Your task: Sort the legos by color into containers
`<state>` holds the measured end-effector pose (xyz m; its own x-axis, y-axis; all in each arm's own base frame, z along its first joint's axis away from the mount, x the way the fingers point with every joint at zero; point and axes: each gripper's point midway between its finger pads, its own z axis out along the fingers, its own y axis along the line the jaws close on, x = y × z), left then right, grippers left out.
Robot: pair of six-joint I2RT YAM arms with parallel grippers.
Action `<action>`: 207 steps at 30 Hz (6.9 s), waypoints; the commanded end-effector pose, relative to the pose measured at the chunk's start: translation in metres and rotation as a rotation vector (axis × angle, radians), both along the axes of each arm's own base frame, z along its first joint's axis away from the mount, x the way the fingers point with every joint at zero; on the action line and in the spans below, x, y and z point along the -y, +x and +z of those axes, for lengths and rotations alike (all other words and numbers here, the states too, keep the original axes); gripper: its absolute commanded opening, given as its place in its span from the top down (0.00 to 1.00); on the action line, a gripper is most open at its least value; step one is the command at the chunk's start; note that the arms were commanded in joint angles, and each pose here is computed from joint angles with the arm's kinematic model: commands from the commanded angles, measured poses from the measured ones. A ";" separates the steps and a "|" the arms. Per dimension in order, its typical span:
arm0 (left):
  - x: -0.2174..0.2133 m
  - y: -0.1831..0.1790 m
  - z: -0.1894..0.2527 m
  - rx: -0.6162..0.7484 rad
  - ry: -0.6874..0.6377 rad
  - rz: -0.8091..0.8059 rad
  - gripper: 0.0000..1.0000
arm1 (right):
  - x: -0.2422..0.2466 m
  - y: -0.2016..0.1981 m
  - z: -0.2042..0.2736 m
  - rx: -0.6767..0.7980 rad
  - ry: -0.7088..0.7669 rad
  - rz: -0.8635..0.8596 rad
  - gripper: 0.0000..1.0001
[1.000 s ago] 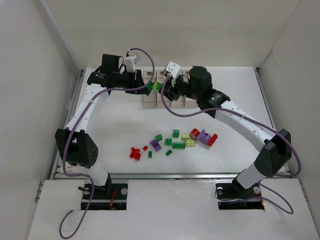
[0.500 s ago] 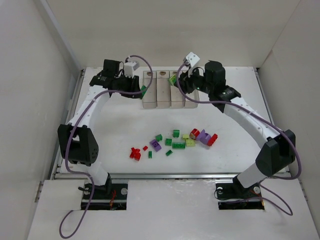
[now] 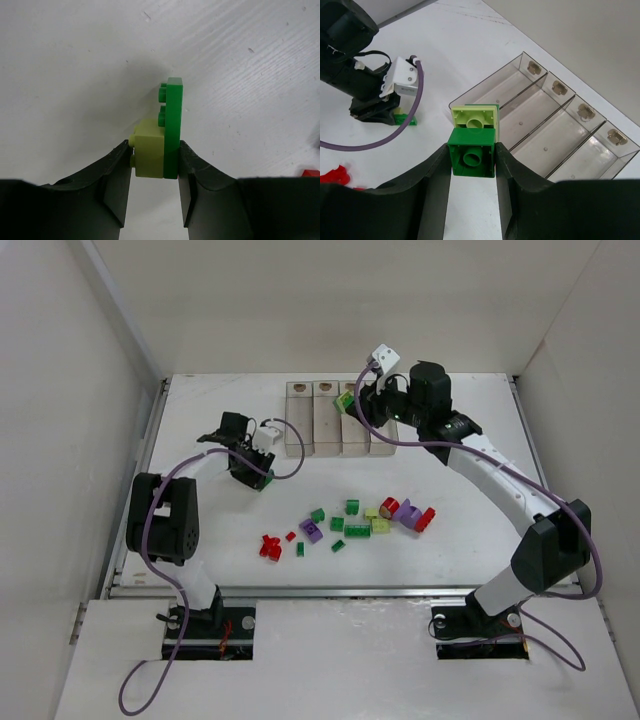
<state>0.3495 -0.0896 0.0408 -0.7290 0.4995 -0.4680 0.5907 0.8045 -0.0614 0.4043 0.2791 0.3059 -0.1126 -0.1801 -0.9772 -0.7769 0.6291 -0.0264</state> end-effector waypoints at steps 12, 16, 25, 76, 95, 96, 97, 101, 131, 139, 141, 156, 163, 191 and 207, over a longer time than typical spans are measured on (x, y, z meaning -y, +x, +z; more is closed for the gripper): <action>0.007 0.008 0.031 0.179 -0.031 -0.130 0.00 | -0.006 -0.010 0.027 0.040 0.057 0.023 1.00; 0.015 0.014 0.084 0.314 -0.050 -0.227 0.00 | -0.013 -0.016 0.047 0.026 0.117 0.056 1.00; 0.009 0.052 0.259 1.148 0.222 -0.482 0.00 | -0.024 -0.033 0.101 0.015 0.246 0.130 1.00; 0.140 0.010 0.351 1.413 -0.154 -0.582 1.00 | -0.070 -0.096 0.115 -0.163 0.355 0.322 1.00; 0.117 0.018 0.296 1.158 -0.204 -0.462 1.00 | -0.029 -0.058 0.096 -0.183 0.363 0.138 1.00; 0.115 0.019 0.298 1.157 -0.198 -0.454 1.00 | -0.029 -0.058 0.096 -0.183 0.363 0.138 1.00; 0.111 0.023 0.292 1.139 -0.188 -0.445 1.00 | -0.024 -0.057 0.100 -0.173 0.367 0.130 1.00; 0.107 0.027 0.293 1.135 -0.192 -0.434 1.00 | -0.015 -0.049 0.092 -0.186 0.362 0.107 1.00; 0.100 0.034 0.262 1.021 -0.202 -0.345 1.00 | 0.113 0.134 -0.144 -0.519 -0.072 -0.734 0.60; 0.103 0.033 0.259 1.010 -0.212 -0.361 1.00 | 0.096 0.124 -0.117 -0.511 -0.043 -0.609 0.00; 0.107 0.032 0.263 1.017 -0.229 -0.379 1.00 | 0.091 0.117 -0.090 -0.455 -0.015 -0.552 0.00; 0.128 0.003 0.286 1.037 -0.363 -0.514 1.00 | -0.051 -0.039 0.069 -0.213 0.274 0.425 0.00; 0.128 0.002 0.282 1.022 -0.354 -0.519 1.00 | -0.081 -0.052 0.084 -0.226 0.298 0.466 0.00; 0.117 0.006 0.273 1.028 -0.297 -0.476 1.00 | -0.091 -0.041 0.072 -0.361 0.343 0.422 1.00; 0.094 0.015 0.248 0.996 -0.217 -0.411 1.00 | -0.026 -0.008 0.061 -0.382 0.372 0.229 1.00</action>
<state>0.3685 -0.1850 0.2690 0.1679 0.4703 -0.8664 0.7040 0.5580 0.4394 0.4042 0.3087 0.3357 -0.5429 0.0704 -0.8368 -0.7691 0.3585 0.5291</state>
